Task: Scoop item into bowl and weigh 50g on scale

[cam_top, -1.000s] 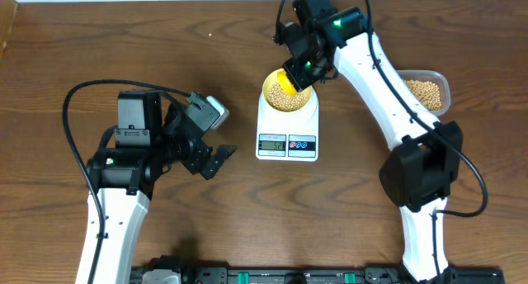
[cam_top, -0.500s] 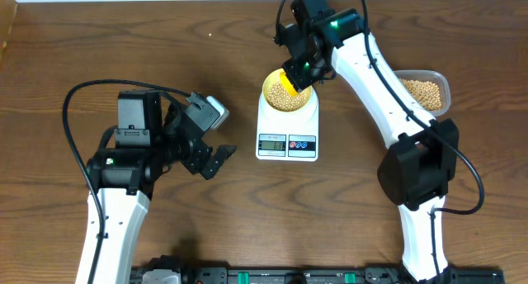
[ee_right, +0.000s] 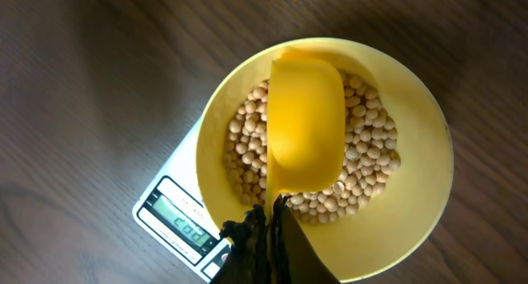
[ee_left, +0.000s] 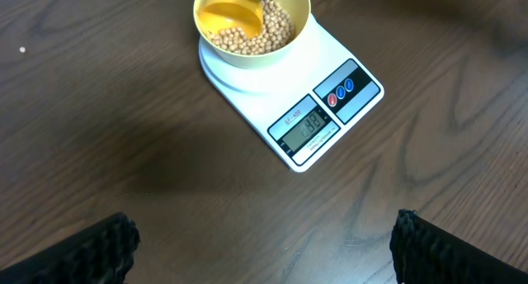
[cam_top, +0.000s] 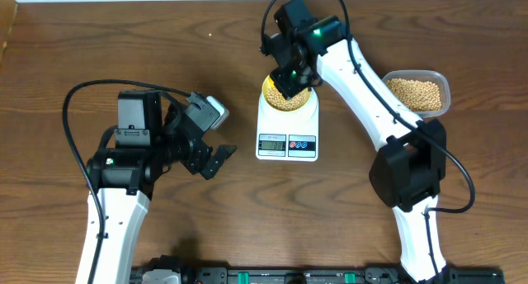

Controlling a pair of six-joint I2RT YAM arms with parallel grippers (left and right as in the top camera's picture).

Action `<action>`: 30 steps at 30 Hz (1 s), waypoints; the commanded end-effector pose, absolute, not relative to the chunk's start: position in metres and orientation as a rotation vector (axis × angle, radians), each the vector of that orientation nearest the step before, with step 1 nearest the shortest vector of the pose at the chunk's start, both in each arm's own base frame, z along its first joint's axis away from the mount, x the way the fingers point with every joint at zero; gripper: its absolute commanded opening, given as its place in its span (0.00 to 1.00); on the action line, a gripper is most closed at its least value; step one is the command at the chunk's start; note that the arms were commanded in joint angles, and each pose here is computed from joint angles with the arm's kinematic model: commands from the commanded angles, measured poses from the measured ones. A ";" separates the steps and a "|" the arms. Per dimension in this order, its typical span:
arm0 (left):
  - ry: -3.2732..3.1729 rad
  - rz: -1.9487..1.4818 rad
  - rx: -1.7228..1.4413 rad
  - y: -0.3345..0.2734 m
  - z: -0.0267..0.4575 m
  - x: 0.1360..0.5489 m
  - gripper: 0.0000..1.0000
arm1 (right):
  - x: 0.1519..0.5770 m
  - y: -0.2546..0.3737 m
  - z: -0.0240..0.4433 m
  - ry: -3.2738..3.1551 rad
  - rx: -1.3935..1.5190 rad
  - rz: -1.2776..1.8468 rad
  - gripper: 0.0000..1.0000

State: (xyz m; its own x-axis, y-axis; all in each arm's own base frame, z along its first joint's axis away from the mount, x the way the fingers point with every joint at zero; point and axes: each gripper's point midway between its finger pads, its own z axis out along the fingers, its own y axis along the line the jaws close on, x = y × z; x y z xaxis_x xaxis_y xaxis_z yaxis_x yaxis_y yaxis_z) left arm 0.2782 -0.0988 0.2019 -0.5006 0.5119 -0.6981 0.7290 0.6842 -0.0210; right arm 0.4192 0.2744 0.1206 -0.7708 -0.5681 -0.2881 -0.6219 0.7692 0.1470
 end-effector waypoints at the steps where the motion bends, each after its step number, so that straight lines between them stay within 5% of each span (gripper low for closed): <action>1: 2.212 -0.425 0.960 -0.100 0.199 0.277 0.99 | 0.414 0.279 0.107 2.784 -0.926 0.386 0.01; 30: 2.212 -0.425 0.960 -0.100 0.199 0.277 1.00 | 0.429 0.253 0.168 2.703 -0.726 0.675 0.01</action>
State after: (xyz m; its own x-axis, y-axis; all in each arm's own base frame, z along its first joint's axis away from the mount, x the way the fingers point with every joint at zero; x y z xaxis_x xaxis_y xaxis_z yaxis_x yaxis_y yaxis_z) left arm 0.2783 -0.0988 0.2019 -0.5003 0.5119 -0.6983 0.7290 0.6842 -0.0207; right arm 0.4328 0.2489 0.1295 -0.8569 -0.4292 -0.2855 -0.5083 0.7956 0.3296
